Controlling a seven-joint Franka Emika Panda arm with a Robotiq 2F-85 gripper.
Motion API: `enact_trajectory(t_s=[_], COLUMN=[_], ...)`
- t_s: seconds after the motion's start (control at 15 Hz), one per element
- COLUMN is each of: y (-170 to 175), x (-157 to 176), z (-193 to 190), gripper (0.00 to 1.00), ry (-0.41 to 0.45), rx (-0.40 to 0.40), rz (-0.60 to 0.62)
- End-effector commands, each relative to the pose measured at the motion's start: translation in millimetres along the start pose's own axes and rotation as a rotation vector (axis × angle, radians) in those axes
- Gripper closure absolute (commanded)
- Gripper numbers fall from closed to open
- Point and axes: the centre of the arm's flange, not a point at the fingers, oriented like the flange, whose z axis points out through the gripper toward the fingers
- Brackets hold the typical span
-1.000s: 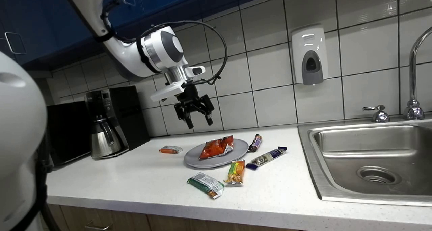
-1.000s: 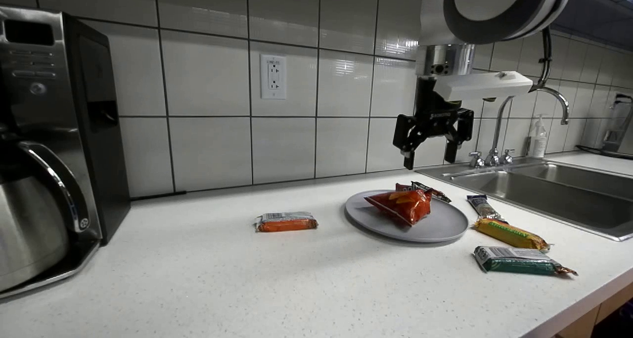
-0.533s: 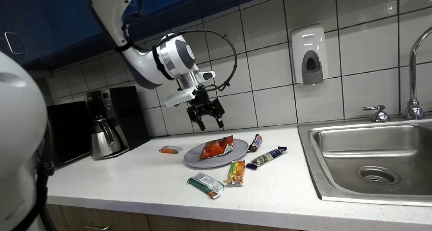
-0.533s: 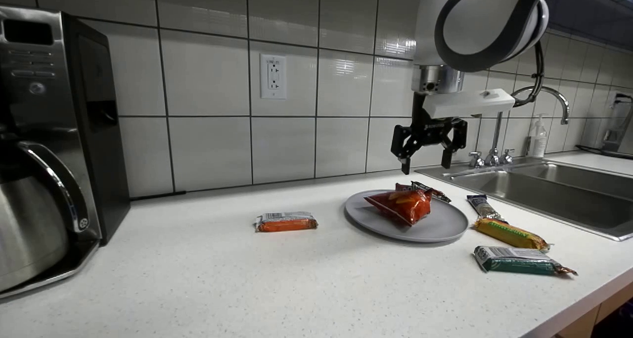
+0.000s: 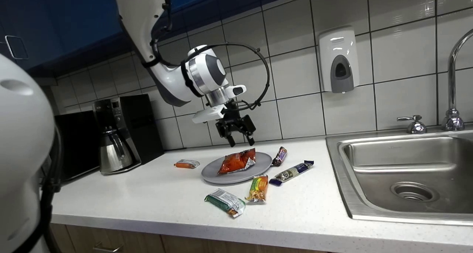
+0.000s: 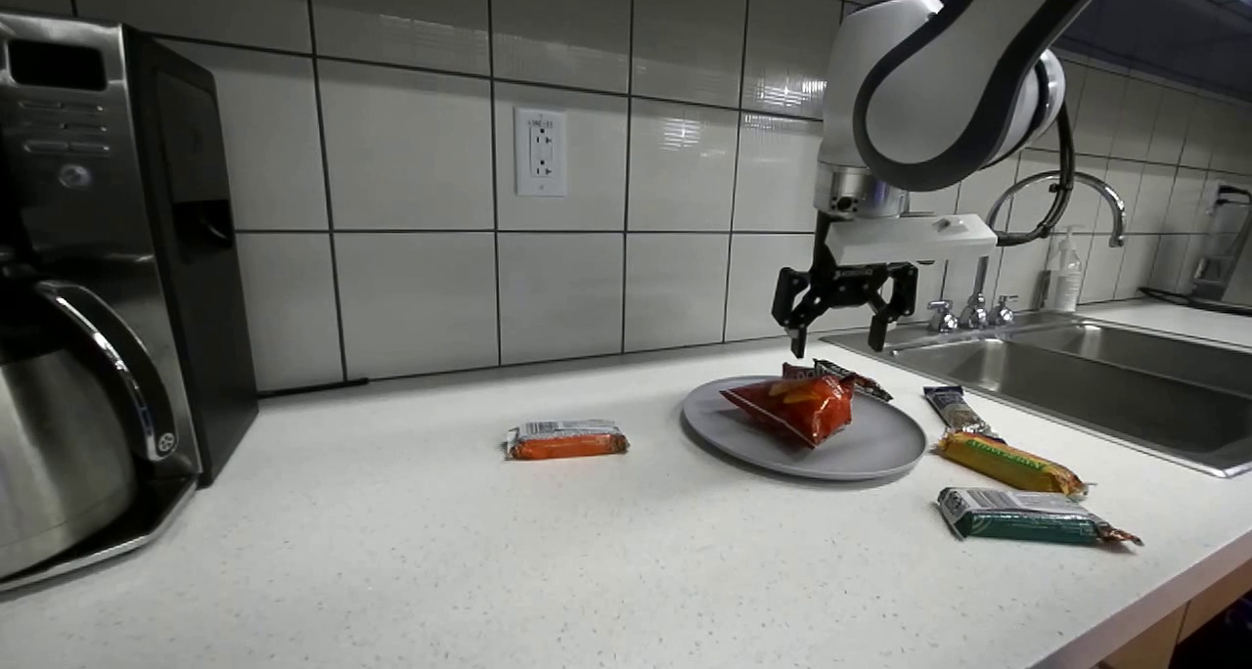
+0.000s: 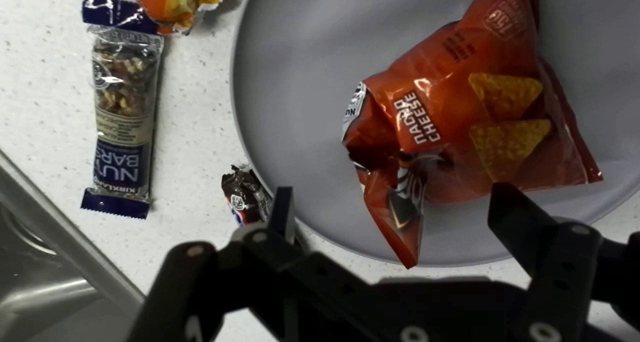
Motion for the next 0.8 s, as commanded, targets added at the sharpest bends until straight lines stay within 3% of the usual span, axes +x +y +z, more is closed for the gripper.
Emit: enact_trajectory(t_s=[0.0,0.47,0.53,0.6,0.73], y=[-4.9,-1.6,-0.7,-0.2,1.0], x=[9.9,8.8,8.6,8.4,7.8], z=[10.0,16.5,17.1,17.6,19.1], gripper=[0.00,0.00,0.25,0.26,0.42], ry=[0.019,0.012,0.013,0.013,0.011], rx=[-0.007,-0.017,-0.019,-0.019,-0.019], rz=[0.034,0.044,0.044,0.044,0.046])
